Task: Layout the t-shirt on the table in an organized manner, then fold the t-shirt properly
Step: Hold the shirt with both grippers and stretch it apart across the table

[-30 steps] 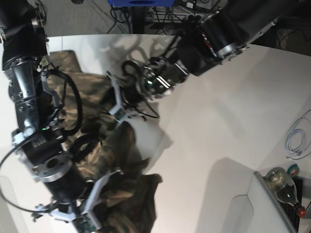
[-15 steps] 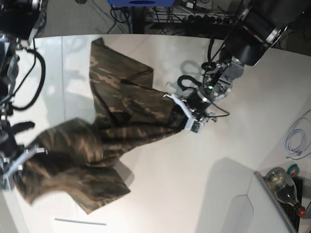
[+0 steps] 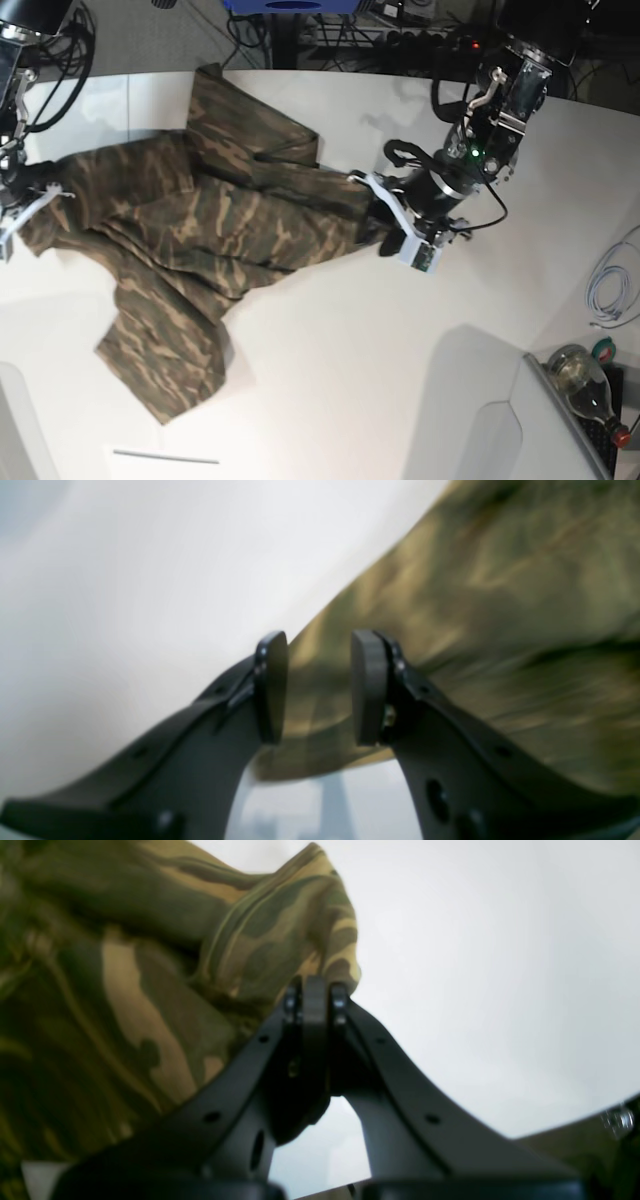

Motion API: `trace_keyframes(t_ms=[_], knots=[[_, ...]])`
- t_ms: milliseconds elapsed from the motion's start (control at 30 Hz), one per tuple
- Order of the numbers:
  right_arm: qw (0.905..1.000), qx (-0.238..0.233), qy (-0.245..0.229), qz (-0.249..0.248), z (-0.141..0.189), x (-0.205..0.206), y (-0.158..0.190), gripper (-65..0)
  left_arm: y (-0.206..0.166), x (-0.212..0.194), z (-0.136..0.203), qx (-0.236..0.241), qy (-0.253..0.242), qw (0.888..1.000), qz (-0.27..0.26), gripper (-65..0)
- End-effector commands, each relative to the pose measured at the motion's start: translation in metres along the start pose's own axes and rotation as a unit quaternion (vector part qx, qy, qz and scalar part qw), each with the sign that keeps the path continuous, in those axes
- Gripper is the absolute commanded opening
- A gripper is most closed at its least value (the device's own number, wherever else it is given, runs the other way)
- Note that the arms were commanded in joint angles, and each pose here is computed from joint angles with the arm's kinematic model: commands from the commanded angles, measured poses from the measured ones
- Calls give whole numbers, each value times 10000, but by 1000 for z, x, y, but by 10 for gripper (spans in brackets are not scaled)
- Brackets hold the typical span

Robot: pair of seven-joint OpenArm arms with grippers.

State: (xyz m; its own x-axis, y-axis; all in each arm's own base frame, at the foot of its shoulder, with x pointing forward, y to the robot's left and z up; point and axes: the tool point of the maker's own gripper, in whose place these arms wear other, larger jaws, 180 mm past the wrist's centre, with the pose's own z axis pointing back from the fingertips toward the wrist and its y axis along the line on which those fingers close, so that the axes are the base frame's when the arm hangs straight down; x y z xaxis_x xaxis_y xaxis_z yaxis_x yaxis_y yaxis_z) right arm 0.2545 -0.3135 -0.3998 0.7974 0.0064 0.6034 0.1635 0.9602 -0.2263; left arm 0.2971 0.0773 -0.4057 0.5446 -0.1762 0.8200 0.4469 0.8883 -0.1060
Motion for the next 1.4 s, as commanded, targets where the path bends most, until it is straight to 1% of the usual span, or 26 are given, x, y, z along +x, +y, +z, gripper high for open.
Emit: trace_keyframes(t_ms=[0,67,100,167,267,367,500,567,700,767,833,900,933,1000,1067,1100,1167,1267,1367], knots=[[9989,-147,-449,-12,6,24,-12,-650,-4,5,5,-21,-74,10000,-19,-439],[9980,-206,-599,-14,10,29,-16,-650,-27,15,6,-201,-269,9994,130,-439],[9975,-209,-674,18,13,32,-16,-650,-35,17,5,-264,-300,9990,201,-439],[9959,-224,-867,95,22,44,-14,-650,-67,17,-3,-624,-239,9976,195,-439],[9934,-264,-1108,130,31,60,-15,-650,-116,8,-14,-1268,-32,9918,-144,-439],[9908,-288,-1318,110,36,78,-15,-650,-157,-6,-19,-1829,206,9813,-563,-439],[9881,-322,-1503,97,39,94,-17,-650,-192,-29,-20,-2315,524,9666,-966,-439],[9871,-330,-1562,87,40,99,-18,-650,-206,-38,-26,-2438,654,9621,-1033,-439],[9850,-332,-1692,47,42,111,-18,-650,-219,-57,-49,-2405,988,9608,-967,-439],[9848,-333,-1706,42,42,113,-18,-650,-219,-67,-62,-2317,1202,9607,-947,-439],[9848,-333,-1706,42,42,113,-18,-650,-211,-81,-74,-2166,1472,9603,-957,-439],[9847,-344,-1705,52,42,113,-19,-650,-191,-97,-84,-1938,1768,9597,-1004,-439],[9846,-366,-1706,63,42,113,-20,-650,-181,-103,-86,-1833,1879,9595,-1020,-449],[9837,-476,-1727,181,44,117,-31,-650,-157,-112,-88,-1635,2030,9593,-1085,-517],[9827,-572,-1746,239,45,121,-41,-650,-123,-118,-84,-1396,2124,9598,-1192,-622],[9815,-610,-1797,249,47,126,-45,-650,-106,-118,-82,-1260,2134,9614,-1194,-650],[9830,-620,-1713,225,41,123,-47,-650,-73,-114,-79,-949,2105,9676,-1025,-650],[9855,-657,-1548,236,32,118,-56,-650,-17,-99,-76,-329,1942,9787,-581,-650],[9862,-637,-1513,214,29,116,-56,-650,36,-94,-63,260,1808,9831,-125,-650]])
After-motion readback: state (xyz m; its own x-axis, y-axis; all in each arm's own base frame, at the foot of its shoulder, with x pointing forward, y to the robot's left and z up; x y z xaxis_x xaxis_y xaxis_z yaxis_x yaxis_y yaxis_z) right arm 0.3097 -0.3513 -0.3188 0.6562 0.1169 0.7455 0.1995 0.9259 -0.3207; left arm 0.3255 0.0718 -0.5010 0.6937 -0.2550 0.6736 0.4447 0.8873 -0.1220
